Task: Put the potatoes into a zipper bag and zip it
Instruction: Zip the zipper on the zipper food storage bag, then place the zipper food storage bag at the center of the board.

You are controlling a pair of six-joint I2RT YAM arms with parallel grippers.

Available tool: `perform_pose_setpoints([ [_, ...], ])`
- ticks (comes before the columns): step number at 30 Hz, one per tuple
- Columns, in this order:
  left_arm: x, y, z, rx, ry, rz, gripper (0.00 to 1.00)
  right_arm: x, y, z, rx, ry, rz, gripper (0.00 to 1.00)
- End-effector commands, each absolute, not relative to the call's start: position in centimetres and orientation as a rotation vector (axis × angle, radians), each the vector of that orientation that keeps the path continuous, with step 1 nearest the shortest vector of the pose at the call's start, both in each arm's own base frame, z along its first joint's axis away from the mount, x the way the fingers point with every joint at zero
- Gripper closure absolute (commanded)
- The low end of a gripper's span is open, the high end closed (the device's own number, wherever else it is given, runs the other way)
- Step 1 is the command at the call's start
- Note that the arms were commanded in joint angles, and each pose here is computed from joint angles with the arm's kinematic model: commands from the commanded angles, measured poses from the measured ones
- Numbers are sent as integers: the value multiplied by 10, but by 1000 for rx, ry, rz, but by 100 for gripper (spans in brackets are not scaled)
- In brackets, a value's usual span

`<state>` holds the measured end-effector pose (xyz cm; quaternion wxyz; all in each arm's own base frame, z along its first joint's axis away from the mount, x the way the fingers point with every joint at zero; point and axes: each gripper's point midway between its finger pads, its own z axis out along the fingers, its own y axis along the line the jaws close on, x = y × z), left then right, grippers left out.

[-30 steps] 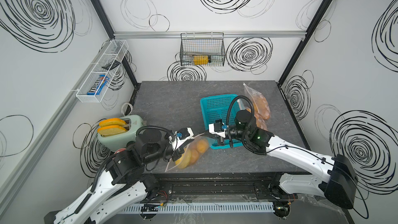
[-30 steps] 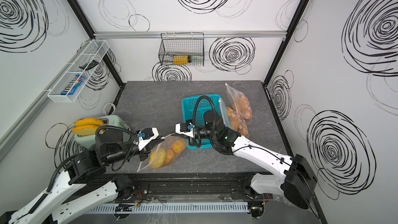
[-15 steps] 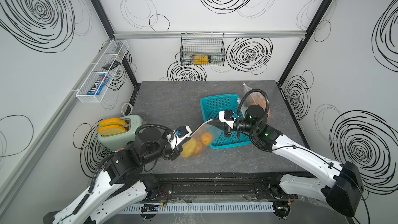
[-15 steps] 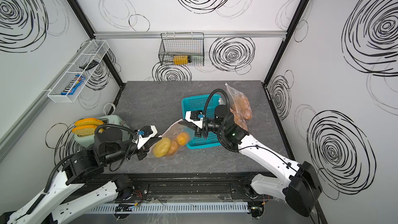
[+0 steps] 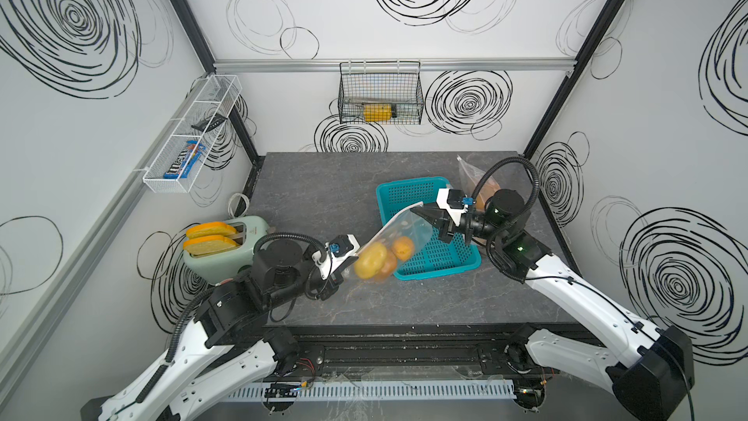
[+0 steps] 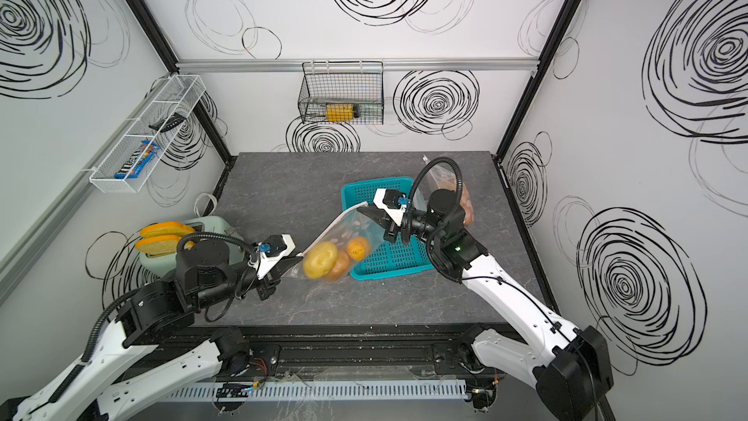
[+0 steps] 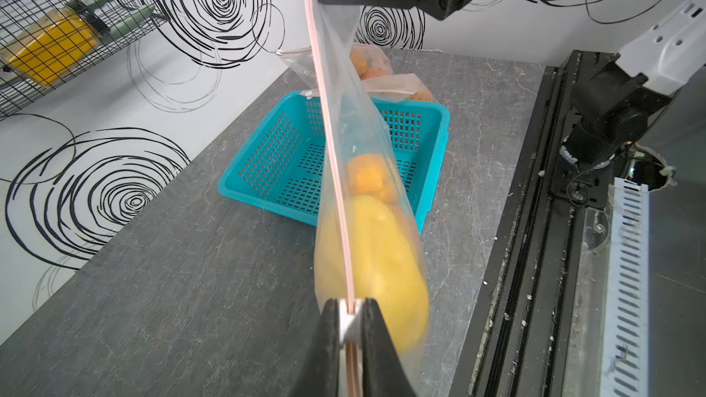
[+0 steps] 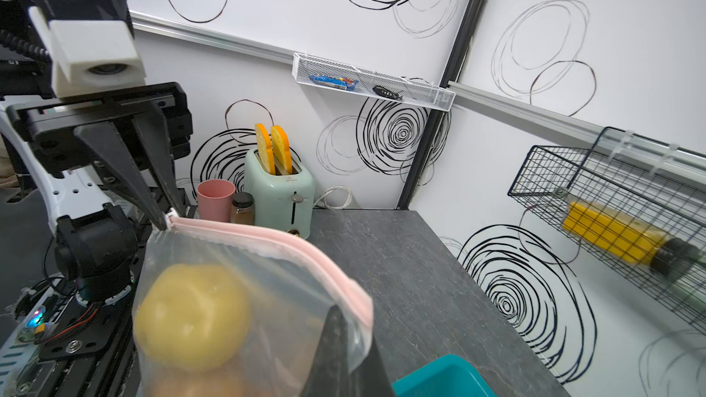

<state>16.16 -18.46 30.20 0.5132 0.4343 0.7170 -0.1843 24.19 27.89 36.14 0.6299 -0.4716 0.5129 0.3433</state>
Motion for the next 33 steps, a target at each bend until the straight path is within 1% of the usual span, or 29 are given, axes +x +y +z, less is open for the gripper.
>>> perform_pose_setpoints([
  [1, 158, -179, 304, 1040, 1733, -436, 98, 251, 260, 381, -1002, 1151, 723, 100],
  [13, 157, -179, 306, 1037, 1724, -444, 97, 264, 247, 386, -946, 1176, 715, 100],
  [15, 160, -178, 307, 1020, 1719, -432, 79, 262, 251, 387, -954, 1167, 759, 100],
  [16, 162, -178, 308, 1009, 1711, -425, 73, 262, 255, 390, -952, 1158, 787, 100],
  [17, 165, -179, 312, 990, 1696, -420, 65, 265, 257, 394, -947, 1154, 801, 100],
  [19, 176, -177, 321, 919, 1671, -393, 39, 275, 264, 404, -932, 1144, 816, 100],
  [20, 185, -174, 332, 846, 1655, -373, 30, 282, 266, 413, -923, 1138, 813, 100],
  [23, 201, -160, 351, 672, 1610, -321, 13, 316, 264, 436, -860, 1156, 755, 100],
  [25, 206, -152, 356, 607, 1588, -297, 8, 343, 250, 451, -798, 1169, 719, 100],
  [27, 206, -150, 353, 592, 1584, -293, 5, 372, 227, 464, -723, 1195, 655, 100],
  [29, 206, -149, 346, 592, 1602, -299, 5, 402, 192, 473, -638, 1221, 561, 100],
  [33, 206, -150, 324, 591, 1646, -308, 3, 439, 115, 488, -480, 1236, 334, 100],
])
